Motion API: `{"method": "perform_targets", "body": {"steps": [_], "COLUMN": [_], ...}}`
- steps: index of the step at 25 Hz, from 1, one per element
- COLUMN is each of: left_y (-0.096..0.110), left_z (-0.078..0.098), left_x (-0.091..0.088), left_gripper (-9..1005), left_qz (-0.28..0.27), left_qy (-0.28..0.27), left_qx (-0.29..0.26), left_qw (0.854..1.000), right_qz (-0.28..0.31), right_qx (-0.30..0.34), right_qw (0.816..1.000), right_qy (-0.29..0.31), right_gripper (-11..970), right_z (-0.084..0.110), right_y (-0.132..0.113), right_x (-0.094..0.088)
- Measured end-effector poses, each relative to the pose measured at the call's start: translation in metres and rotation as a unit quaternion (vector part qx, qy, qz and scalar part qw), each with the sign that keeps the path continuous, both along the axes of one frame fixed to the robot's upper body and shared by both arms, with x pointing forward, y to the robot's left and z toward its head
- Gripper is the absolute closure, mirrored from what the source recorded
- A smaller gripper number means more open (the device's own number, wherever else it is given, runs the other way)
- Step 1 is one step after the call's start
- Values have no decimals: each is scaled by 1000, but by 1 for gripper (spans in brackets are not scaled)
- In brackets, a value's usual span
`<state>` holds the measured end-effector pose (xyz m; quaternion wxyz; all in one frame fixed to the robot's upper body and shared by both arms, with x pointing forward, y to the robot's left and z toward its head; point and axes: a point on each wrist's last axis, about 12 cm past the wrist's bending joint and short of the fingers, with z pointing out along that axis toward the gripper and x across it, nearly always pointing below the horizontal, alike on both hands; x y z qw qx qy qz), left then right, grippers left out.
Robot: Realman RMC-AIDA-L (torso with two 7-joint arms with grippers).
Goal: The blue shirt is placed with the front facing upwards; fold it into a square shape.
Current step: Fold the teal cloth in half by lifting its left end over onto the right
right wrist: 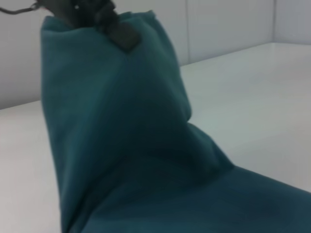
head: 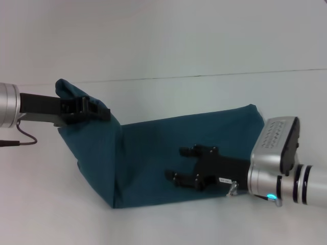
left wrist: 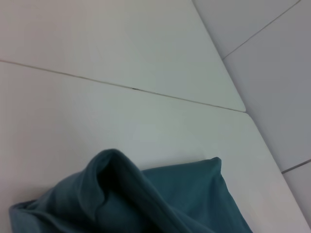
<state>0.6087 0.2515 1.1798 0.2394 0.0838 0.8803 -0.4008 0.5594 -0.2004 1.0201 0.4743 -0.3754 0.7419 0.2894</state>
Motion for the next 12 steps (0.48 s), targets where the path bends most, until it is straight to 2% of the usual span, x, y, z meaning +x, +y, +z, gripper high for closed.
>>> {"method": "perform_targets", "body": {"steps": [12], "left_y": [-5], "left_z": [9], "left_x": [-3], "left_gripper": [951], "left_qz": [-19], "left_qy": [-11], "left_qx": [-24], "left_qw": [999], "right_qz": [12], "right_qx": [-4], "right_qw": [1000], "right_qy": [-2], "right_gripper": [196], "right_z": [0], "right_y": [7], "right_x": [0]}}
